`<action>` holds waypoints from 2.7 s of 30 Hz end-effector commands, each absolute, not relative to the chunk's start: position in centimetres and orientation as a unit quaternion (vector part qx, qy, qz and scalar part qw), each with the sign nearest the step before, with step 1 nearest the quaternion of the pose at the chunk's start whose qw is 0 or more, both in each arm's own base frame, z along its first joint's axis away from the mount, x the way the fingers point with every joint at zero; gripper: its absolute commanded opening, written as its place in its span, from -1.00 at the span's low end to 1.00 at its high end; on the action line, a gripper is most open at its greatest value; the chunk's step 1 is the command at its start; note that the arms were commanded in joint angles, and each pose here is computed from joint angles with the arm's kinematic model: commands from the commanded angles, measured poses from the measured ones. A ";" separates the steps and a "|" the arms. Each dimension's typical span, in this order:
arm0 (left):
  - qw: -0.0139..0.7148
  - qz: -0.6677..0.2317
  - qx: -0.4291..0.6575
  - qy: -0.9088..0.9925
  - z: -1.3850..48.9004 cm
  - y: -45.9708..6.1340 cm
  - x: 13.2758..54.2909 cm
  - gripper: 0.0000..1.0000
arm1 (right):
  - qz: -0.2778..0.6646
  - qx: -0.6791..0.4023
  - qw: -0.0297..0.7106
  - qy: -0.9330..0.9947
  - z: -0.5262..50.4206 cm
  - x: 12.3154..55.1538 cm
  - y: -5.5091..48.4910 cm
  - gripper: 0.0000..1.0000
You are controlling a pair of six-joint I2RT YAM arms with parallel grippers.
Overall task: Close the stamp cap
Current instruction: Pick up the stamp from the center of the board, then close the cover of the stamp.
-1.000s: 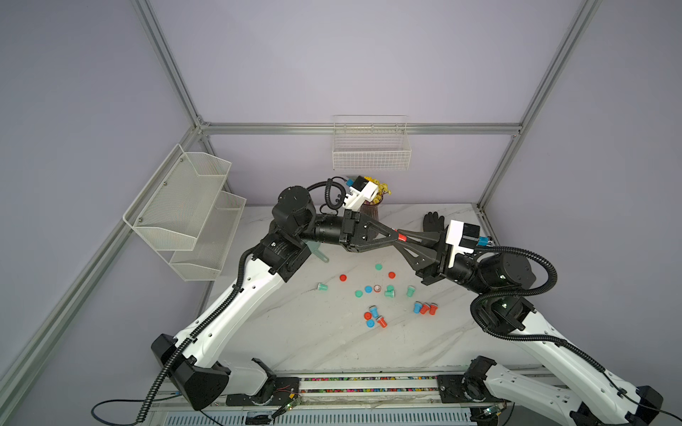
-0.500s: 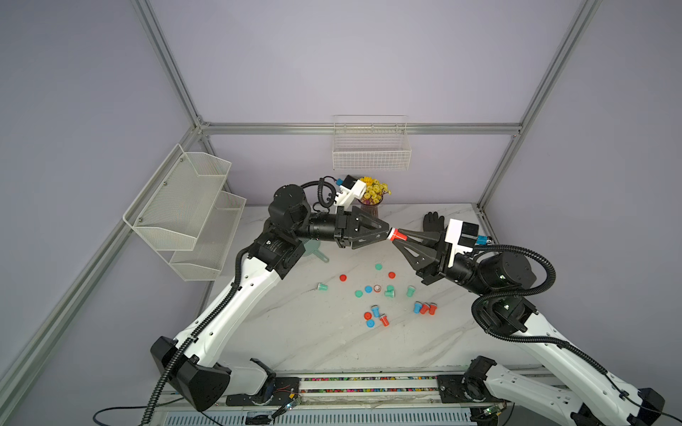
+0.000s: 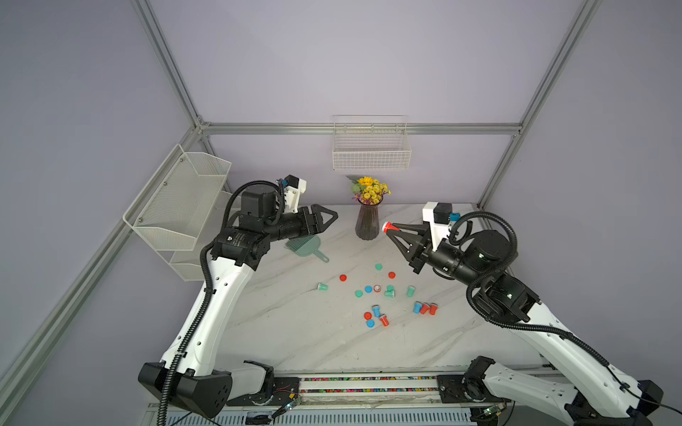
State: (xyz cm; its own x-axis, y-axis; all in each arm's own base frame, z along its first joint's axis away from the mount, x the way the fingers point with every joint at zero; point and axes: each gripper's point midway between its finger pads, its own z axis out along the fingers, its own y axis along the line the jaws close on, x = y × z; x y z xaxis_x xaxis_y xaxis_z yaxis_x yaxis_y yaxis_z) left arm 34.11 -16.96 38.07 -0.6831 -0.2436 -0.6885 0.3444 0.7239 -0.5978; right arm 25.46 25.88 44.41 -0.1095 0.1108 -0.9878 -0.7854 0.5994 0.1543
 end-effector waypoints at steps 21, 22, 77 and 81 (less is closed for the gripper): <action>0.491 -0.092 0.075 0.863 26.8 -10.2 39.1 0.57 | 0.032 -0.096 0.118 0.988 13.9 36.5 20.5 -1.00; 0.491 -0.099 0.077 0.862 26.6 -10.4 38.9 0.57 | 0.023 -0.094 0.112 0.989 13.5 36.7 20.3 -1.00; 0.502 -0.175 0.188 0.825 26.2 -14.2 37.0 0.65 | -0.022 -0.095 0.051 0.994 4.7 38.2 19.5 -1.00; 0.502 -0.173 0.187 0.826 26.2 -14.1 37.0 0.65 | -0.027 -0.095 0.055 0.994 4.8 38.5 19.4 -1.00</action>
